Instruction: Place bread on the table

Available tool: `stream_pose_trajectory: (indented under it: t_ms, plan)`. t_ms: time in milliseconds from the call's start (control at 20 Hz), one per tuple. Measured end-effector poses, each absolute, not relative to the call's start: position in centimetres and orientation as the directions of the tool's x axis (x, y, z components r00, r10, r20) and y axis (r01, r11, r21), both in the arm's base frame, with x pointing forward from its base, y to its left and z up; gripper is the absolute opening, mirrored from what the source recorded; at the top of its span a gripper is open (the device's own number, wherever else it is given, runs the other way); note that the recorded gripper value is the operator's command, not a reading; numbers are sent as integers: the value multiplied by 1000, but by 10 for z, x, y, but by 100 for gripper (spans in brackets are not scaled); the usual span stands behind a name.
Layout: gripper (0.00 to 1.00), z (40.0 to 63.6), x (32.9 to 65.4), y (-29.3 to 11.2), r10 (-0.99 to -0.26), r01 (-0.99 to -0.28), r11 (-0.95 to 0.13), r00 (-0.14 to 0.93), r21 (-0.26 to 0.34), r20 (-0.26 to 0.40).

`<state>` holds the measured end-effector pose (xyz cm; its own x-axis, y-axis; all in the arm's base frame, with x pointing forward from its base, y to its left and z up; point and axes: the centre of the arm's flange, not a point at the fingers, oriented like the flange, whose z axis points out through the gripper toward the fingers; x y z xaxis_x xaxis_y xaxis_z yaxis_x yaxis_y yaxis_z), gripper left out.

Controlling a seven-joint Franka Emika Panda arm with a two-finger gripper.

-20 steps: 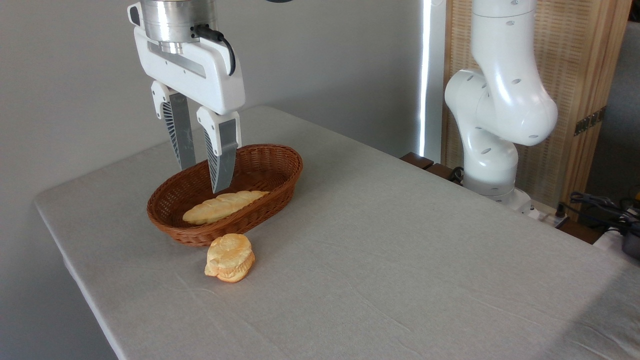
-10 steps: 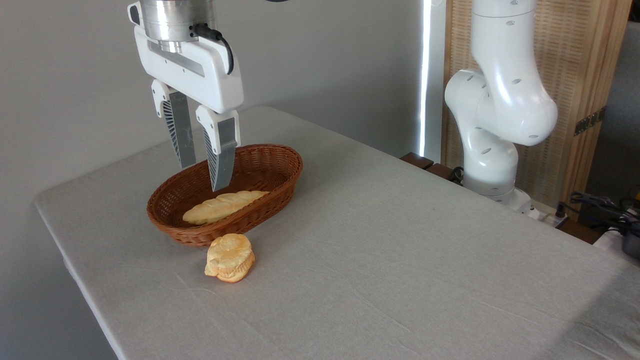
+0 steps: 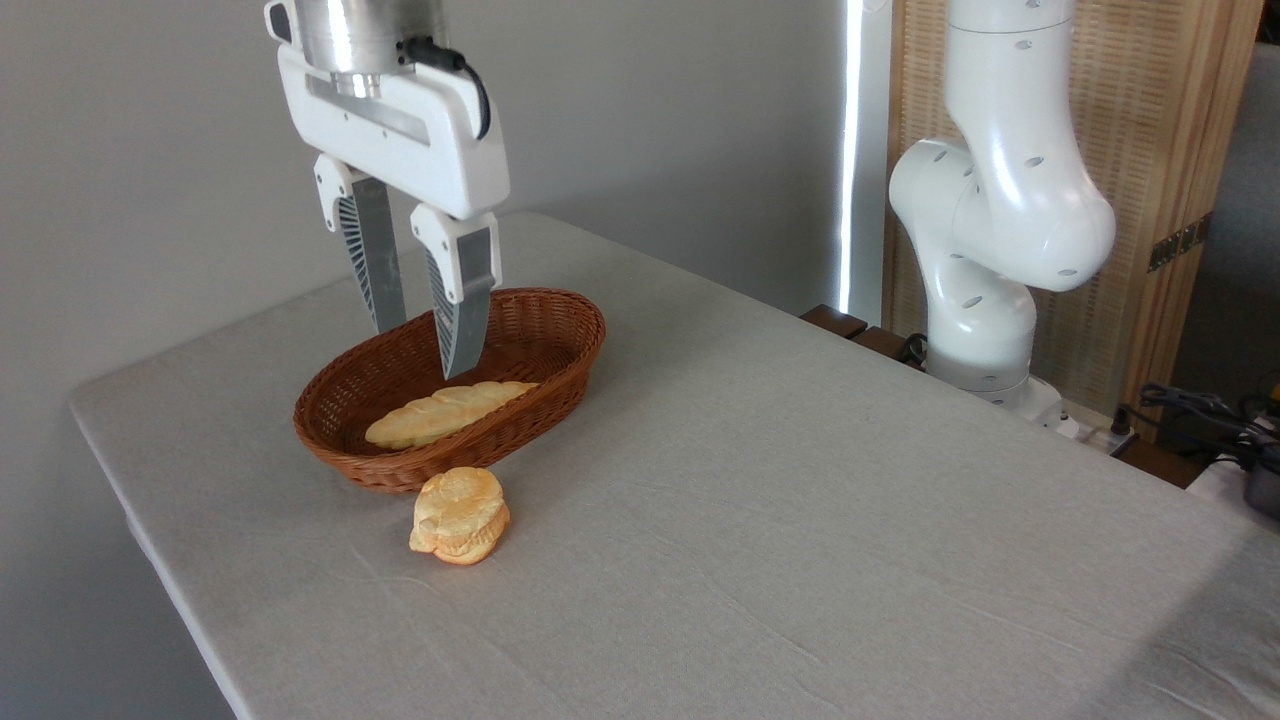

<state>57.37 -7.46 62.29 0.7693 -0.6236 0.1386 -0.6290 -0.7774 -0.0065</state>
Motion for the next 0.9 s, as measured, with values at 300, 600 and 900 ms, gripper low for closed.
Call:
stream_pose_trajectory:
  t_ms: [300,600,900]
  plan:
    - [100,624,568,-62,-610,-615,-789,785,14,110]
    - [100,619,560,-80,-631,-636,-768,771,72,80]
    - [100,598,541,-176,-738,-744,-655,667,129,101]
